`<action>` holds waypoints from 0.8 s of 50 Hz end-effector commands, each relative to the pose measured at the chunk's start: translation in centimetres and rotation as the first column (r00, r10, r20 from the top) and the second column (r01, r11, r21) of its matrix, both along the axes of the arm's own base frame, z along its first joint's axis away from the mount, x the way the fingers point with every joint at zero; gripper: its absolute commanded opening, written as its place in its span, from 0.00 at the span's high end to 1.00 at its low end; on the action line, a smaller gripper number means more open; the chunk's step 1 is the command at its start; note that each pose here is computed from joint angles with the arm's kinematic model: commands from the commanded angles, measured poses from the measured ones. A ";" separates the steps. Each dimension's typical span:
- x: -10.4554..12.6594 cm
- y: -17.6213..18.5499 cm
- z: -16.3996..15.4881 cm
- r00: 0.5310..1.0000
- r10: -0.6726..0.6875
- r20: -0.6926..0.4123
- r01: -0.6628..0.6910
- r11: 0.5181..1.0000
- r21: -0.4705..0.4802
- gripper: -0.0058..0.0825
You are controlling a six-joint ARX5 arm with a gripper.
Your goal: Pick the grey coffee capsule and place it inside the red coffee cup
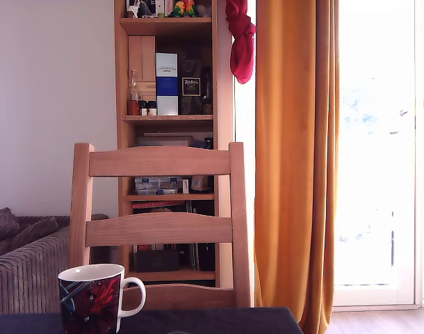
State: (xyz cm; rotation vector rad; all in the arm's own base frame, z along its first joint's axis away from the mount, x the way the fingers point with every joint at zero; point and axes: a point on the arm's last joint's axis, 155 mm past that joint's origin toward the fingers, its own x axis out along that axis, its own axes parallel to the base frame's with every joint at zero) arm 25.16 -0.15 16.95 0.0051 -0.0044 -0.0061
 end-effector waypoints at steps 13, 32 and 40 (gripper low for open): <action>0.0 0.4 -4.1 0.993 0.007 -0.119 -0.015 0.998 -0.068 0.94; -0.9 -5.6 0.3 0.949 -0.315 0.029 0.311 0.911 -0.272 0.95; -2.5 -9.2 0.9 0.865 -0.501 0.022 0.475 0.807 -0.351 0.95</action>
